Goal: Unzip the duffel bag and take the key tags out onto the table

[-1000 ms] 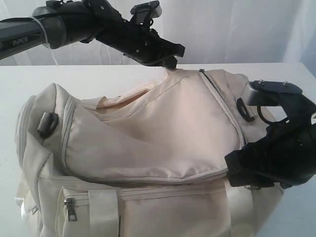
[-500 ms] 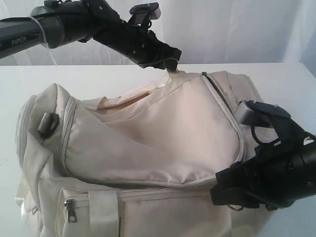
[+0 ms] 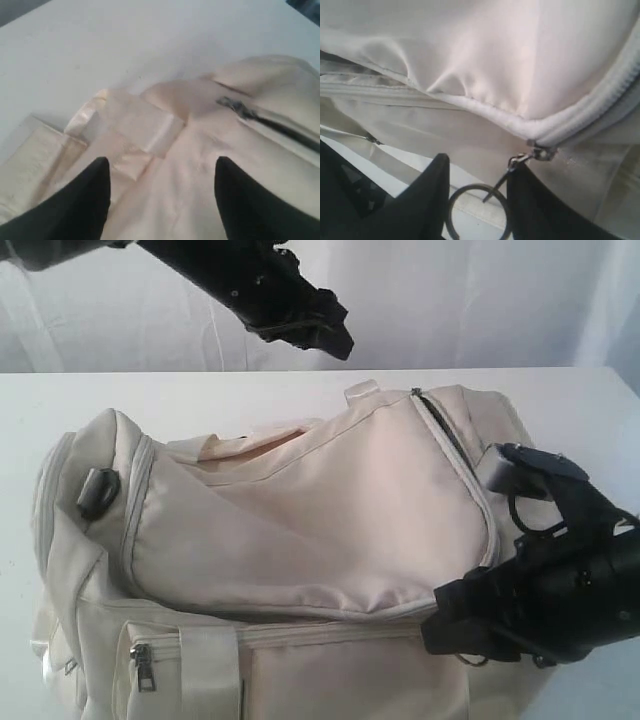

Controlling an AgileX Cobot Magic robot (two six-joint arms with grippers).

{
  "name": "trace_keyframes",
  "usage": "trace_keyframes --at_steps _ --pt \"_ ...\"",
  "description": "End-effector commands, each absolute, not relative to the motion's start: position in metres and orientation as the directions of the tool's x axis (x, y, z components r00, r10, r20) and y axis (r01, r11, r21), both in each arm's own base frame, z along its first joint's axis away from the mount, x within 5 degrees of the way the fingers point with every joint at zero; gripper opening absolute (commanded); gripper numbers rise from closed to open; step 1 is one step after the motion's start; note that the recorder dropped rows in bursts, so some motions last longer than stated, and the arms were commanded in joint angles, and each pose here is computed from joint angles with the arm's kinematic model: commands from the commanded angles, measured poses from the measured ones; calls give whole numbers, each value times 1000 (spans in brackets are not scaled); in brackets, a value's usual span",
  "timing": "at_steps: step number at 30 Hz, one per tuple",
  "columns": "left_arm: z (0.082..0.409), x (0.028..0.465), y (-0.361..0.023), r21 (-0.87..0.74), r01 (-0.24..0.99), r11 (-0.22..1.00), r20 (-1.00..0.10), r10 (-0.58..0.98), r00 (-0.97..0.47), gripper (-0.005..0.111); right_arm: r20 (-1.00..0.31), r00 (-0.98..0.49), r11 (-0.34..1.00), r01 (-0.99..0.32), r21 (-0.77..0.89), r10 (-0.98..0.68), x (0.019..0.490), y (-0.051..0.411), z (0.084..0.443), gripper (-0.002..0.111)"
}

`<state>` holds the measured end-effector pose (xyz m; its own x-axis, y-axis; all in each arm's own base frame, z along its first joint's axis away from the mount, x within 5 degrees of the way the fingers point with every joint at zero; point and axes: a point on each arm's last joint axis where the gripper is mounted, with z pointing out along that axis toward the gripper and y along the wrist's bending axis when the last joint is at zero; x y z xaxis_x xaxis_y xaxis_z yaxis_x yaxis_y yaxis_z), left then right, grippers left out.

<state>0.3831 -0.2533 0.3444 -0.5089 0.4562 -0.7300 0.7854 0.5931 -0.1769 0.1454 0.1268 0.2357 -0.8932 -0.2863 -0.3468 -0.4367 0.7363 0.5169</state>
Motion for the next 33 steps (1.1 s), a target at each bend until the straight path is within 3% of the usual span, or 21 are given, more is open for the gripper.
trace_keyframes --at_steps 1,6,9,16,21,24,30,33 --pt "361 355 -239 -182 828 530 -629 585 -512 64 -348 -891 701 -446 557 -290 139 128 231 8" --pt "369 331 -227 -224 852 474 -503 692 -517 64 -365 -888 675 -451 583 -279 139 131 233 8" --pt "380 323 -223 -221 856 468 -509 693 -510 63 -363 -891 673 -447 589 -273 139 131 233 8" --pt "407 296 -210 -213 864 456 -560 668 -490 37 -399 -873 664 -477 576 -281 137 139 234 8" --pt "394 276 -199 -254 849 463 -504 686 -525 28 -456 -837 656 -530 537 -303 139 141 234 9" --pt "385 259 -193 -304 838 454 -476 689 -546 27 -473 -819 645 -558 522 -326 138 141 234 21" --pt "374 229 -187 -412 827 383 -473 685 -554 27 -476 -803 632 -584 510 -358 138 141 238 71" --pt "371 216 -189 -490 818 303 -506 665 -549 27 -487 -762 595 -642 483 -426 136 142 250 74"
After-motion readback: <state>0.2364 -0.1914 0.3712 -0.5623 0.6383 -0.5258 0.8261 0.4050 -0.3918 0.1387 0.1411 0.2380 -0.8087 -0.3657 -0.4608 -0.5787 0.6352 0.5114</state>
